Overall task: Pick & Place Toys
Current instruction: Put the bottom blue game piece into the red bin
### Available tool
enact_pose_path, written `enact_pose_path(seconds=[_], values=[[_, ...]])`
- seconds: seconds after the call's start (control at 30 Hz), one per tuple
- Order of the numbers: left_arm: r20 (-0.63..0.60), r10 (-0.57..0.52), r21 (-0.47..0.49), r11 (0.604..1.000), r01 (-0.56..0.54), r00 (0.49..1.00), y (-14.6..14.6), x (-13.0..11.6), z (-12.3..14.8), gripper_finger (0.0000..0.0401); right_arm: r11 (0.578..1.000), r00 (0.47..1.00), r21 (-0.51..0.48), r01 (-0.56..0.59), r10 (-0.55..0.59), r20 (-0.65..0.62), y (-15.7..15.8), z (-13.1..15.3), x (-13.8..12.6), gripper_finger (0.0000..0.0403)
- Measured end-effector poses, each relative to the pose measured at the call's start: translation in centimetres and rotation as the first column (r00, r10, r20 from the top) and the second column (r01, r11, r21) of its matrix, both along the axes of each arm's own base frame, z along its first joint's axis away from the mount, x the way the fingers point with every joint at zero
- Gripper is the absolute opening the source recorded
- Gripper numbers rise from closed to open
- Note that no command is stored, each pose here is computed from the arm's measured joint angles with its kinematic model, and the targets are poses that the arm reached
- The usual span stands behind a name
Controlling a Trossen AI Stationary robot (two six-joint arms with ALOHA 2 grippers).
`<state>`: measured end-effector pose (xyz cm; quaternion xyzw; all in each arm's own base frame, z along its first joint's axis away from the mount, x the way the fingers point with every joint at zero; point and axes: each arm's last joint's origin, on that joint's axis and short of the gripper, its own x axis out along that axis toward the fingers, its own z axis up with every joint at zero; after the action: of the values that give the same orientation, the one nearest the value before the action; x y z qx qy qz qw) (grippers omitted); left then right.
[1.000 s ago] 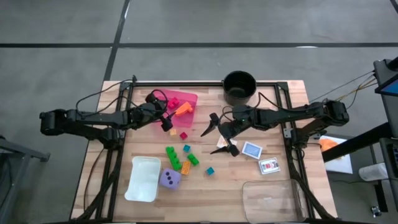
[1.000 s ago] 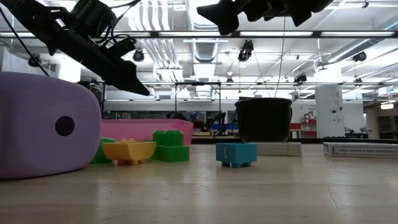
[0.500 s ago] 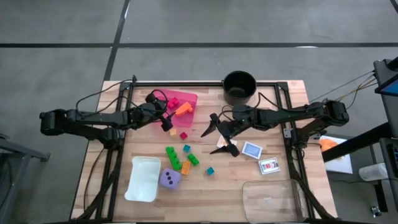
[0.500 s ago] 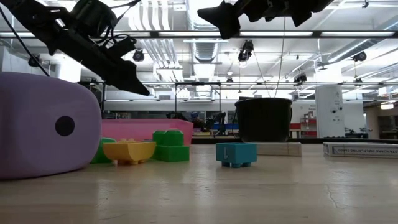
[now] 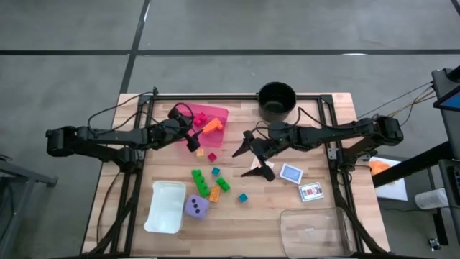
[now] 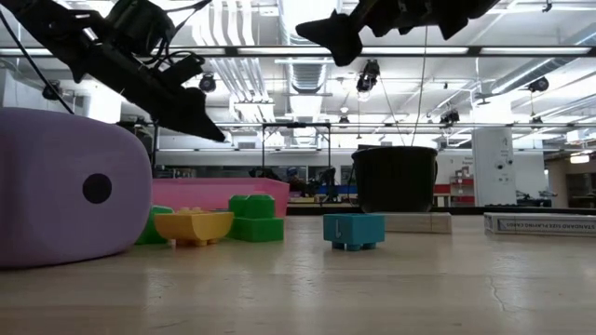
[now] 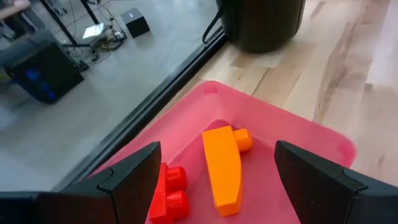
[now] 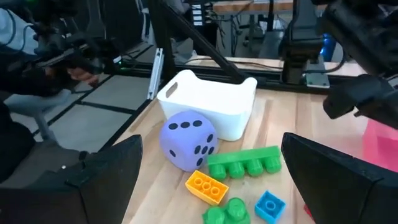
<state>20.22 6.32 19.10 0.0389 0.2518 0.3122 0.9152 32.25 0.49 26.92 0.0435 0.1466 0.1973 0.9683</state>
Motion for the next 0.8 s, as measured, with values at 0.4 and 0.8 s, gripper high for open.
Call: enact_pose_path(seconds=[0.4, 0.8], values=[[0.056, 0.053, -0.085, 0.995, -0.048, 0.997, 0.0, -0.1, -0.1, 0.0316, 0.958, 0.963, -0.106, 0.267, -0.262, 0.061, -0.9, 0.3, 0.3, 0.0381], [0.030, -0.008, -0.168, 0.986, 0.013, 1.000, -0.3, -0.2, -0.6, 0.0315, 0.965, 0.965, -0.086, 0.249, -0.255, -0.068, -0.7, -1.4, 0.4, 0.0381]])
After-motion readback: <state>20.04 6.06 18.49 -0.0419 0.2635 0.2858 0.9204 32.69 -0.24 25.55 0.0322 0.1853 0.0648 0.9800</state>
